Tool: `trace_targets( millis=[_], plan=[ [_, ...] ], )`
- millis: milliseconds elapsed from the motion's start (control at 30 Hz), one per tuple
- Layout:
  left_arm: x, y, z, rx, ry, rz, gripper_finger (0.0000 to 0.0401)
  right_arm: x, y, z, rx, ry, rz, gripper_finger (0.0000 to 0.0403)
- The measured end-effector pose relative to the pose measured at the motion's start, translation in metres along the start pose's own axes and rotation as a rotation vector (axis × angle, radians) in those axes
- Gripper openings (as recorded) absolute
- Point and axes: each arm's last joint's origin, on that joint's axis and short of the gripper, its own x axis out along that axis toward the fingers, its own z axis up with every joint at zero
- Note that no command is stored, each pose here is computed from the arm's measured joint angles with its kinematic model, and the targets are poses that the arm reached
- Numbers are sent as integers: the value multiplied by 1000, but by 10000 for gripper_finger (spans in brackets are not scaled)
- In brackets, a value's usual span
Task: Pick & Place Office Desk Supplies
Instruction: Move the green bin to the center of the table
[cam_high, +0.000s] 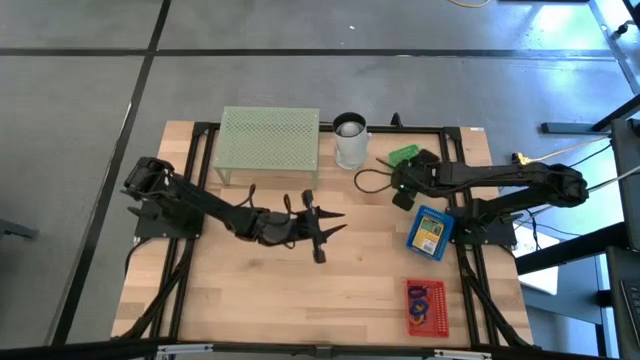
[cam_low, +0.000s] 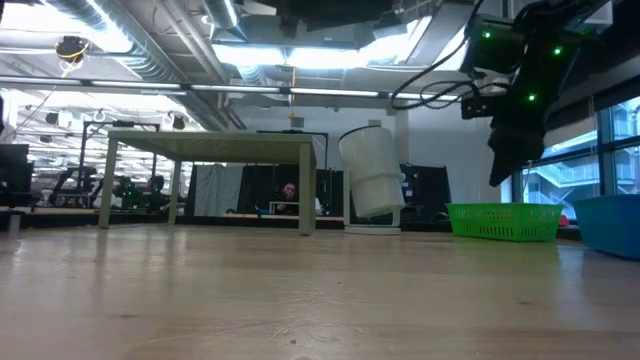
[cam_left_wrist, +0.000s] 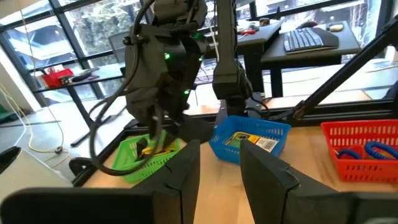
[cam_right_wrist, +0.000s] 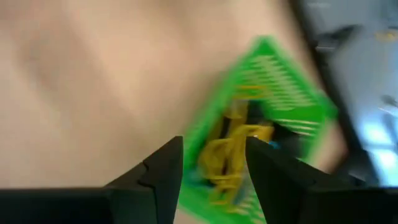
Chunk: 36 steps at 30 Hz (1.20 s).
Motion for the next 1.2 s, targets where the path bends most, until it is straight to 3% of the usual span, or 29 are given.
trace_targets(
  millis=[100,167,400,633,900,1067,1200],
  plan=[
    [1,1,-1,7,11,3,107,0,4,0,-21,13,140,175],
    [1,1,-2,11,18,2,108,0,4,1,20,17,161,175],
    [1,1,-7,38,59,-2,110,3,-3,2,255,13,52,184],
    [0,0,-13,75,116,-9,107,10,-5,4,466,44,43,191],
    [0,0,-15,84,131,-10,105,25,-1,7,469,57,-79,191],
    [0,0,-15,85,131,-11,105,36,3,8,483,120,-17,191],
    [0,0,-15,88,137,-12,104,47,5,8,467,162,-50,191]
  ],
)
